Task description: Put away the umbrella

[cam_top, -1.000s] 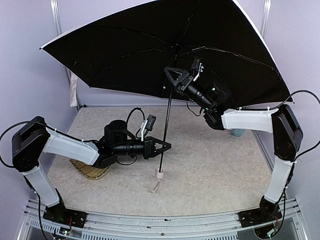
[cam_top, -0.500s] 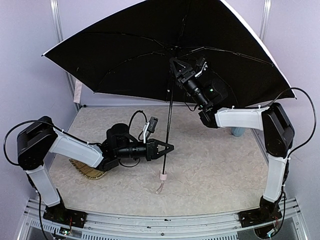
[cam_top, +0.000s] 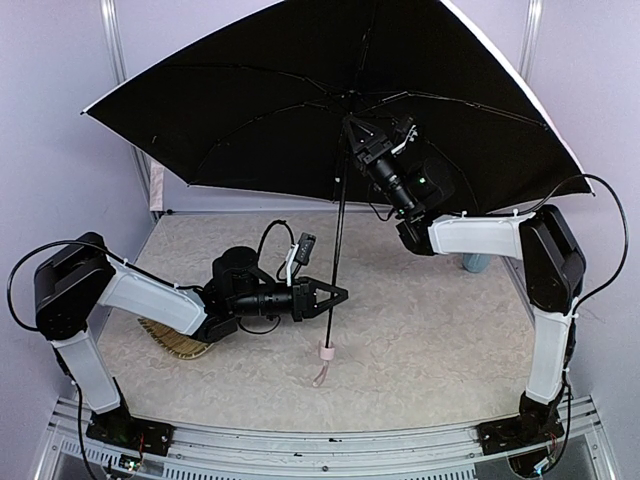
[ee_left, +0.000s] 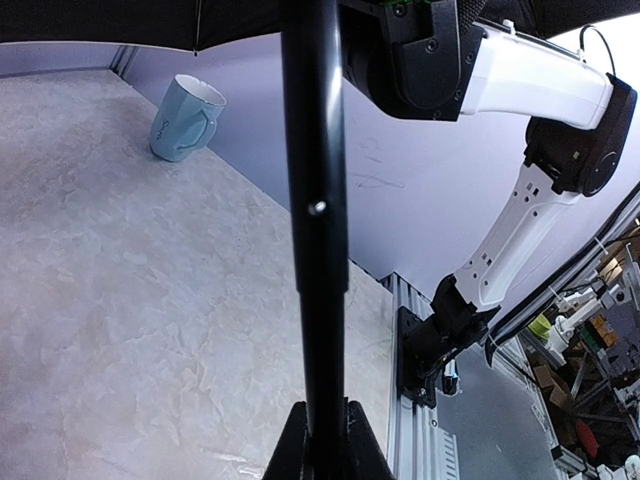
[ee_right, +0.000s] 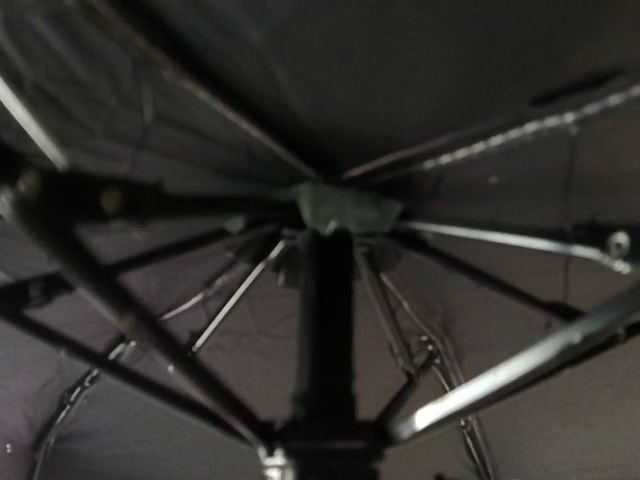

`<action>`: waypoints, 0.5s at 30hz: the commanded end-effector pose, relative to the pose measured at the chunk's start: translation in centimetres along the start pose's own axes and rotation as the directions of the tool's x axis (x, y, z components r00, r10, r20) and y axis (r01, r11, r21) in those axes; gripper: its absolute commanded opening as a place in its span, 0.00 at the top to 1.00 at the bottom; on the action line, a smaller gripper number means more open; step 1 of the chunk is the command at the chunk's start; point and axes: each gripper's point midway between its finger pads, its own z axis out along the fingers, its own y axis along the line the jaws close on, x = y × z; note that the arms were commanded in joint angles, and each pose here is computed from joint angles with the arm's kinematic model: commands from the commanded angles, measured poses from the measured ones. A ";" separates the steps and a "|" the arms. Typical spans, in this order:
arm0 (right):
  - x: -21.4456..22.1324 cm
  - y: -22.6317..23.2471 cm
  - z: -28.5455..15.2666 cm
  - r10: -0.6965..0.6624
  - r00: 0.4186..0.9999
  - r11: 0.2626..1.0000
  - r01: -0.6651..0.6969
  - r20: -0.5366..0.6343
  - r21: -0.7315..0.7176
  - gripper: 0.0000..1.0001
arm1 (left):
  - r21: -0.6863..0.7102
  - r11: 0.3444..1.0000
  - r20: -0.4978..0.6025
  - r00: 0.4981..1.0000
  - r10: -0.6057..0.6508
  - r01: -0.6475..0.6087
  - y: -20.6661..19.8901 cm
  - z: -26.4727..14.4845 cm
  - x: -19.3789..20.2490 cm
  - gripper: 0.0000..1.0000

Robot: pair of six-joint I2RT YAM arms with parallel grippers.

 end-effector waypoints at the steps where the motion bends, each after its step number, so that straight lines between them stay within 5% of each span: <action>1: -0.8 -0.1 -0.1 -0.014 1.000 1.000 0.014 0.024 -0.010 0.57 | 0.075 0.989 0.098 0.988 0.120 -0.127 -2.6 0.0 -2.9 1.00; 15: -1.7 -0.1 -0.9 -0.034 0.998 0.999 0.034 0.052 -0.004 0.93 | 0.080 0.988 0.086 0.989 0.123 -0.130 -2.7 0.1 -2.7 1.00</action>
